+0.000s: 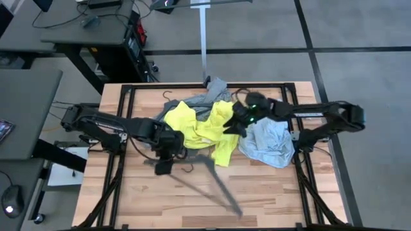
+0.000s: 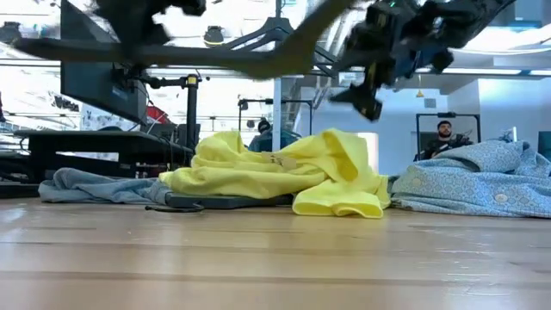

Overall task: Hang clothes
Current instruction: Hang the yellow shirt on the bottom black hanger

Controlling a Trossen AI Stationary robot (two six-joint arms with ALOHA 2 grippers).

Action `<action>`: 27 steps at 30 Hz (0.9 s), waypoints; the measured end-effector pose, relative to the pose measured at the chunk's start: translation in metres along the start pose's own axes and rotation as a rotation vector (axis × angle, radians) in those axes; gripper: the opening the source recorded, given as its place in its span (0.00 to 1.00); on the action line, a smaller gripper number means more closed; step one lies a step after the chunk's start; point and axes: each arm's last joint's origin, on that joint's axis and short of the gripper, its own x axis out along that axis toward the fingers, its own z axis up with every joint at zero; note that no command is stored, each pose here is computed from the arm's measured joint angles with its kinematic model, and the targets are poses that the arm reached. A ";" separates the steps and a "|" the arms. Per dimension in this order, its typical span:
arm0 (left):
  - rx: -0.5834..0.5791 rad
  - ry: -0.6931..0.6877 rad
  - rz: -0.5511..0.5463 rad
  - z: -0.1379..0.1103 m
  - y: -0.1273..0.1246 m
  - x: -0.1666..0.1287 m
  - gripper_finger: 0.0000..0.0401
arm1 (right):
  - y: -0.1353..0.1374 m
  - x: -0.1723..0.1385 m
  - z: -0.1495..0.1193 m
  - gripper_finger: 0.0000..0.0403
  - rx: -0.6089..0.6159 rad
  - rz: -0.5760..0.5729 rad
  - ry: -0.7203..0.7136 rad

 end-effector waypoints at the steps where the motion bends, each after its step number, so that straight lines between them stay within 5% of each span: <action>1: 0.001 -0.051 0.105 0.006 0.003 -0.008 0.16 | 0.004 -0.009 0.005 0.61 0.015 0.006 -0.033; 5: -0.040 -0.216 0.491 0.024 0.021 -0.040 0.16 | 0.015 -0.049 0.018 0.61 0.063 -0.002 -0.164; 9: -0.062 -0.263 0.698 0.034 0.047 -0.058 0.16 | 0.021 -0.089 0.029 0.61 0.046 -0.031 -0.322; 17: -0.078 -0.376 0.783 0.052 0.082 -0.068 0.16 | 0.014 -0.119 0.035 0.61 0.030 -0.146 -0.449; 27: -0.080 -0.346 0.762 0.051 0.103 -0.070 0.16 | 0.020 -0.114 0.046 0.61 -0.063 -0.075 -0.529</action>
